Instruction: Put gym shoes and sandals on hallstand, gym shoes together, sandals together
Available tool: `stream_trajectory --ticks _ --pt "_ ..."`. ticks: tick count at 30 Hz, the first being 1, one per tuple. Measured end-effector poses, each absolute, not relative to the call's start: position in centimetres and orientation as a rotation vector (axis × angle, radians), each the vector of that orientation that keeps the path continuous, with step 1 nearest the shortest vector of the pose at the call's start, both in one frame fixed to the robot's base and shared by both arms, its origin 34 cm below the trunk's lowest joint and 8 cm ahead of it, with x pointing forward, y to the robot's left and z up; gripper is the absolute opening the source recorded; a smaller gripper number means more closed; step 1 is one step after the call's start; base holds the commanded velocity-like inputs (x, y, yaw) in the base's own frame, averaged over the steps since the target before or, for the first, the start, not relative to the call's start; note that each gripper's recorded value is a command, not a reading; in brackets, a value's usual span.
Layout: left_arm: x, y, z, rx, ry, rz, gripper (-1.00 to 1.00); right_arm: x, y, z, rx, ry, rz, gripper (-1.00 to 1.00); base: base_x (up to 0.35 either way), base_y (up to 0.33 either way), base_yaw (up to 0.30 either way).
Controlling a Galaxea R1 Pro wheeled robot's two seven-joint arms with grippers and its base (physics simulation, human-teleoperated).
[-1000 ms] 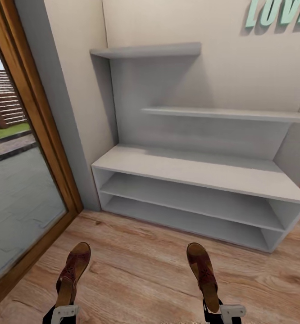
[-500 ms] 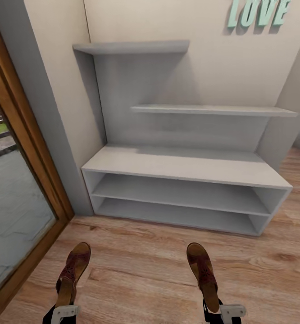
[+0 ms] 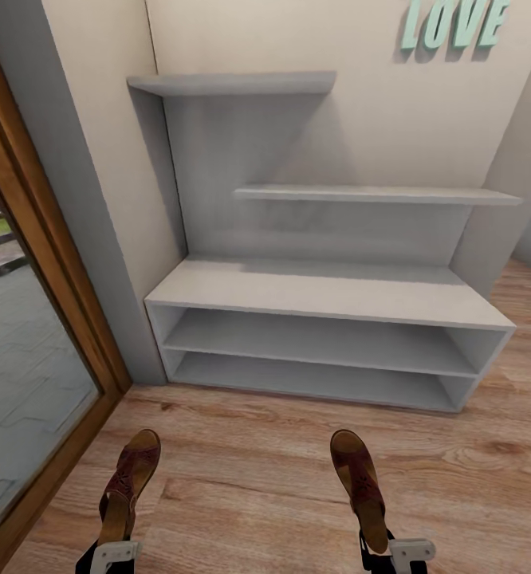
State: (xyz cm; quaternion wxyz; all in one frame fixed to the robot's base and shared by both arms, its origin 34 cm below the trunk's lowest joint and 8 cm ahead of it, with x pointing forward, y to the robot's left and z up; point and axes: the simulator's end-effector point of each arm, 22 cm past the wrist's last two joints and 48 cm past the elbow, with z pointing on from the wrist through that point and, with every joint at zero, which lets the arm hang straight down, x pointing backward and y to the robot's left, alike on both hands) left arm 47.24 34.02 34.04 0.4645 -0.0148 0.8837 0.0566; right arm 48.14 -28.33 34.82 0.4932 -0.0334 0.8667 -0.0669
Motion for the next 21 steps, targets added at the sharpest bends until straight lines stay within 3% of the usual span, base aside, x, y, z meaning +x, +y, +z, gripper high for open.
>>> stream_trajectory --ticks 14,17,19,21 --pt "47.3 34.0 34.0 -0.036 2.173 0.140 -1.00 48.3 -28.3 35.0 -0.077 2.096 -0.161 -1.00 0.000 0.000 -0.013" --pt "47.0 33.9 32.6 -0.047 2.266 0.134 -1.00 48.0 -32.9 35.2 0.062 2.095 -0.250 -1.00 0.000 0.000 -0.257" --pt "50.9 32.7 32.4 -0.067 2.389 0.099 -1.00 46.3 -40.2 35.8 0.296 2.072 -0.389 -1.00 0.000 0.000 -0.295" --pt "52.3 32.6 32.7 -0.072 2.404 0.094 -1.00 46.3 -40.4 35.8 0.278 2.076 -0.393 -1.00 0.000 0.000 -0.298"
